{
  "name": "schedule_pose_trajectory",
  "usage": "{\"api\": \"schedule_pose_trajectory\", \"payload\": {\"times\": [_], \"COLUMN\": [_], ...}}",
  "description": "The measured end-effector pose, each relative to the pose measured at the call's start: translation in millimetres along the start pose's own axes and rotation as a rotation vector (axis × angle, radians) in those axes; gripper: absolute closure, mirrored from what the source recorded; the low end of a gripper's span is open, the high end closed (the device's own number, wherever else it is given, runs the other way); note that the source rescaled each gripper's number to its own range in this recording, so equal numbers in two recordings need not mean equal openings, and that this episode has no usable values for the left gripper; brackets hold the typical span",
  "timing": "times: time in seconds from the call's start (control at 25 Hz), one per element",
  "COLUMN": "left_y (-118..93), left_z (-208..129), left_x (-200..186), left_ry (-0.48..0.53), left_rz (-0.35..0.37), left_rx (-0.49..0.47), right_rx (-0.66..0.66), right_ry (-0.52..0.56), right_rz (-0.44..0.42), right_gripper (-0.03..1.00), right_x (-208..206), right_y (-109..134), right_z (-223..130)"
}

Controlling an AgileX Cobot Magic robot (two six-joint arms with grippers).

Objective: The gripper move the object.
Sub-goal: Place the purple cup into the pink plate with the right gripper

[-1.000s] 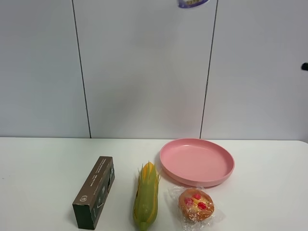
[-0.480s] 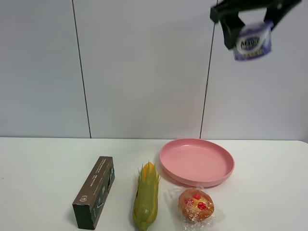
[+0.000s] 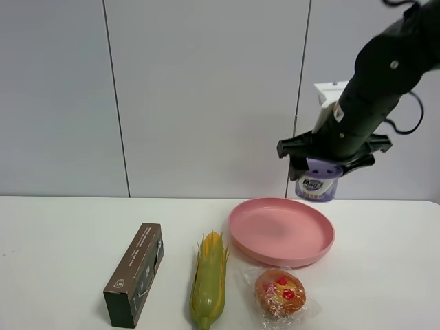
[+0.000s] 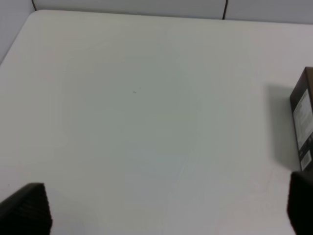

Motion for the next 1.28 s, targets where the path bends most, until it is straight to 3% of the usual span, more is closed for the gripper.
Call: {"api": "schedule_pose_trajectory", "payload": {"times": [0.2, 0.52, 1.28], "left_y": [0, 0, 0], "left_z": [0, 0, 0], "left_x": [0, 0, 0], "left_ry": [0.000, 0.000, 0.000], "left_rz": [0.000, 0.000, 0.001], "left_rx": [0.000, 0.000, 0.000], "right_rx": [-0.020, -0.099, -0.165], "right_ry": [0.022, -0.031, -0.017], "right_rz": [0.049, 0.128, 0.111], "right_gripper": [0.96, 0.96, 0.96], "right_x": [43, 83, 86], "right_y": [14, 31, 29], "right_z": [-15, -26, -30]}}
Point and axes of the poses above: a point on each arm's last joint axis where the gripper is mounted, x pointing out along that axis toward the gripper, y along the wrist's bending axis when the last joint is at zero, z = x × y, the point moved 3 cm from there along x, pointing out along that axis toward the gripper, and after that the axes turned 11 degrees about -x, right-handed, at the moved point
